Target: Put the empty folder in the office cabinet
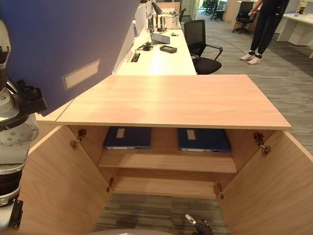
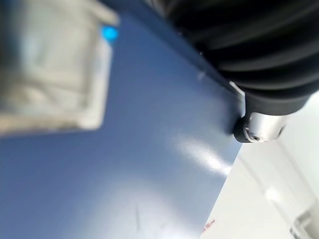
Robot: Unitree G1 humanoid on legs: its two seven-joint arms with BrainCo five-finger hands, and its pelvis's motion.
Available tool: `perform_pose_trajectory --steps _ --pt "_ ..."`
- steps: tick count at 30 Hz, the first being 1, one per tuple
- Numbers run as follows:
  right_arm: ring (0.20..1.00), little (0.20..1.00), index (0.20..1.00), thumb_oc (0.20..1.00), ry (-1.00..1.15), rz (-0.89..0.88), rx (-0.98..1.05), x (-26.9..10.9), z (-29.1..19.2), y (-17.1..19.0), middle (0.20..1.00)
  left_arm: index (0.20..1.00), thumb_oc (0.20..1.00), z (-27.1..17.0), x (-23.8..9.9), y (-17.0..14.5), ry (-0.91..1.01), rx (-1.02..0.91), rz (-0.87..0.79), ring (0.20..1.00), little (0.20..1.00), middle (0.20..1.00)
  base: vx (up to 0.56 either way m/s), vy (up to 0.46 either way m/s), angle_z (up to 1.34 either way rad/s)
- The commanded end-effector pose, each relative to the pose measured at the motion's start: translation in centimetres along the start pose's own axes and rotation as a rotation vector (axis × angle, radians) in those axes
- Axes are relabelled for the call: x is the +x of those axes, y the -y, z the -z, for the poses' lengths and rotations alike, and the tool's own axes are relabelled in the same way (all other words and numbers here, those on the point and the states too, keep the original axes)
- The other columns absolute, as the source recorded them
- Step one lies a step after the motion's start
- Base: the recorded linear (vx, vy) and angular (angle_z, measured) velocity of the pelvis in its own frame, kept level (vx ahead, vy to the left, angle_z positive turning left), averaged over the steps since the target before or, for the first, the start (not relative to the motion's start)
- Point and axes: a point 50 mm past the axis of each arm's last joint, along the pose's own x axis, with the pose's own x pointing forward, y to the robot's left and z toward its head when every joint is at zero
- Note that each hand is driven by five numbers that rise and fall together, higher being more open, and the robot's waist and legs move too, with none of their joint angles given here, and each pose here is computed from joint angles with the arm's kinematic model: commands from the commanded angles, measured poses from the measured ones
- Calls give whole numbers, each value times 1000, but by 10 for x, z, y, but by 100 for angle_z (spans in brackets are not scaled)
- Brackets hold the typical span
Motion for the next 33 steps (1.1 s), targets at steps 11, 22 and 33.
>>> perform_pose_trajectory --steps 11,22,33 --pt "1000 1000 1000 1000 142 -70 -81 6 -50 -23 1000 200 200 2 11 -6 -135 -467 -89 200 200 200 -12 -8 6" --pt "1000 1000 1000 1000 581 -246 -117 -21 -148 -37 1000 200 200 31 -30 -28 -424 -700 -24 200 200 200 -6 -1 0" --pt "1000 1000 1000 1000 1100 -502 -184 -110 -240 -33 1000 200 200 45 -63 -44 -608 -708 78 200 200 200 0 0 0"
